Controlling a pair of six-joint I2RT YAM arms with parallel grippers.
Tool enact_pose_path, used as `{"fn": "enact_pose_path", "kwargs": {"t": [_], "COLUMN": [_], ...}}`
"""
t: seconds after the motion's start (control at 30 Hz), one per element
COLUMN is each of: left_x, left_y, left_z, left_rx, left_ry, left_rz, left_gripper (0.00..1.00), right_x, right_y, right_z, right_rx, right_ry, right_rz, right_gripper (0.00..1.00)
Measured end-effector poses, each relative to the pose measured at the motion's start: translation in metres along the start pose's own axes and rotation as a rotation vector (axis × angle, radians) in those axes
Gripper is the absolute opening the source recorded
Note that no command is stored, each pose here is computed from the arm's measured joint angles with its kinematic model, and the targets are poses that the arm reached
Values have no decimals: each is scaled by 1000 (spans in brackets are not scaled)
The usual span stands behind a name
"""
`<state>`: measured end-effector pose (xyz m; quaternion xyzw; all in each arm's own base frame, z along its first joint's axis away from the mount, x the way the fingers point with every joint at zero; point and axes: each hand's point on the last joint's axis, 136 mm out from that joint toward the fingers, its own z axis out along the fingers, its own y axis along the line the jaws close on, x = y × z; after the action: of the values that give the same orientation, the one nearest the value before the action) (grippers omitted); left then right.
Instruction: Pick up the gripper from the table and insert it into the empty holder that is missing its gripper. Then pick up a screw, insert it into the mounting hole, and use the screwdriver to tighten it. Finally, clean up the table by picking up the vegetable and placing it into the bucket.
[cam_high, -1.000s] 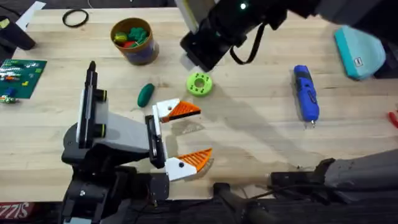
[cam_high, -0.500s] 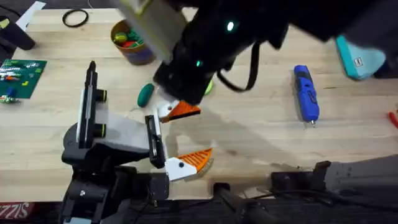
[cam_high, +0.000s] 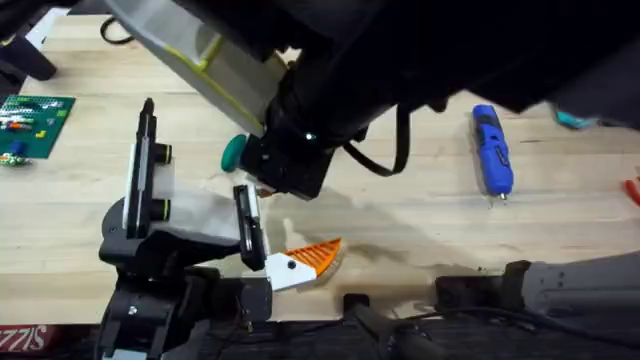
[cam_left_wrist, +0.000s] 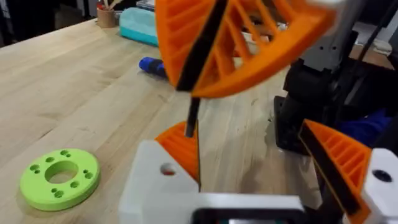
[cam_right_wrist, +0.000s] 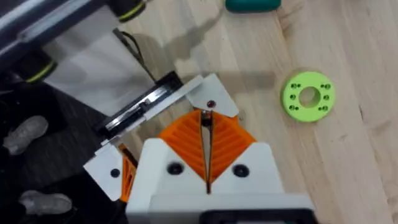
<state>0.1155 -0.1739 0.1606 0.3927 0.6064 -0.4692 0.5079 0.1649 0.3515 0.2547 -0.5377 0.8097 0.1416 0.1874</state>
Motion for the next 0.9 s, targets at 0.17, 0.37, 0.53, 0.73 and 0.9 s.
{"fn": "enact_pose_path", "kwargs": {"t": [0.17,0.37,0.53,0.73,0.9], "left_x": [0,0,0,0,0], "left_y": [0,0,0,0,0], "left_z": [0,0,0,0,0], "left_rx": [0,0,0,0,0], "left_ry": [0,0,0,0,0], "left_rz": [0,0,0,0,0], "left_gripper": [986,986,986,986,986], "right_x": [0,0,0,1,3], "right_y": [-6,-7,-7,-8,-8], "right_z": [0,0,2,14,27], "right_rx": [13,15,15,13,11], "right_ry": [0,0,3,31,67], "right_rz": [11,12,12,13,15], "right_gripper": [4,4,4,4,4]}}
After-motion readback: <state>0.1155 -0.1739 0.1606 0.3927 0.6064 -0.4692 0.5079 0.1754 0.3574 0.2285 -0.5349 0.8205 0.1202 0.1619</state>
